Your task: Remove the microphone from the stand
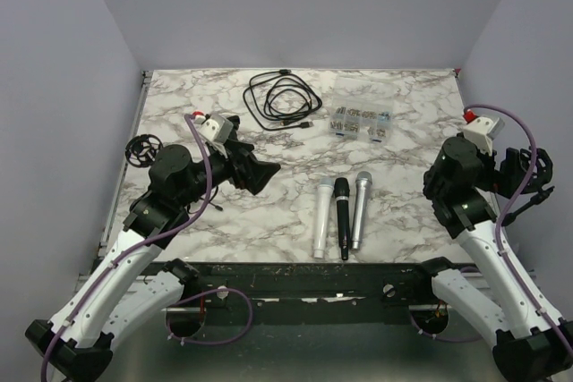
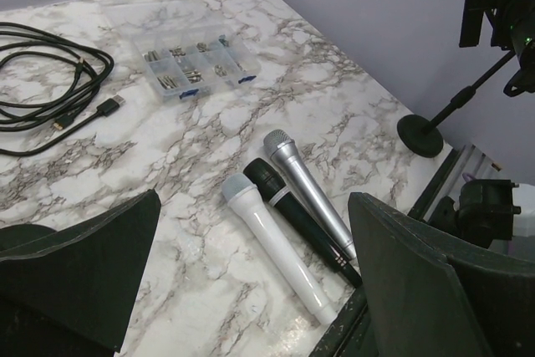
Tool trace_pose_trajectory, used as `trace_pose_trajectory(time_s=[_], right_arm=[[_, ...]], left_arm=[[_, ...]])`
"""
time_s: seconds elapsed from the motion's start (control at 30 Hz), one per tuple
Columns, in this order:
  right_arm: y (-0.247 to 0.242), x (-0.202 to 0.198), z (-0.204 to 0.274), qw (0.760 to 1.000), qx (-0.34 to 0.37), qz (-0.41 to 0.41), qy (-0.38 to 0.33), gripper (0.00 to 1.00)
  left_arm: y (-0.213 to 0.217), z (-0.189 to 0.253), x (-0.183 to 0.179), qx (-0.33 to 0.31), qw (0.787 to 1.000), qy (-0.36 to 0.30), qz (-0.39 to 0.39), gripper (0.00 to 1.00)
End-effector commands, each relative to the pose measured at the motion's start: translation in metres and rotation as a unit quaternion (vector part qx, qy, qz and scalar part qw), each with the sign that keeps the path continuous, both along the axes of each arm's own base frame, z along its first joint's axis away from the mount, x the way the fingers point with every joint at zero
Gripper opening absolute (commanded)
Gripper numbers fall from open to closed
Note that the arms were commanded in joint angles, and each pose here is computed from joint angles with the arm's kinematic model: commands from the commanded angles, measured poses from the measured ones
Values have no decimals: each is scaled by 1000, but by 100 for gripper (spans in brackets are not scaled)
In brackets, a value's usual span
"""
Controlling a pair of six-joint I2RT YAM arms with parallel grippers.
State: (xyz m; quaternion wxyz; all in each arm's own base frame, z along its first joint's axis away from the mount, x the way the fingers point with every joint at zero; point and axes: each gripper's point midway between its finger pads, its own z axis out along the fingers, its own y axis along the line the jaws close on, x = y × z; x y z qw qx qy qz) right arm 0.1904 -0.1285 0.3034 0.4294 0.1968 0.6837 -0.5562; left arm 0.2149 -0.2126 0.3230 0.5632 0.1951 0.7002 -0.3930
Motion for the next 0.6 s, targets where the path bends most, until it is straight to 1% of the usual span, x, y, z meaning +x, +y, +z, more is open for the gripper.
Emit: trace_pose_trajectory(time_s=[0.0, 0.17, 0.27, 0.37, 0.5, 0.57], right_arm=[[-5, -7, 8, 1000, 0, -20, -18, 100], [-7, -3, 10, 1000, -5, -25, -3, 100], [-10, 1, 13, 1000, -2, -25, -11, 100], [-9, 8, 9, 1000, -8, -25, 10, 100], [-14, 14, 14, 999, -4, -34, 2, 100], [-17, 18, 13, 999, -5, -41, 9, 100]], left_arm=[[0, 7, 0, 12, 1000, -13, 6, 99], [-6, 0, -1, 23, 1000, -10, 3, 99], [-11, -7, -1, 32, 999, -4, -1, 99], [-17, -11, -4, 41, 999, -2, -9, 98], [-22, -15, -8, 56, 998, -5, -13, 99], [-24, -14, -11, 62, 998, -13, -16, 99]])
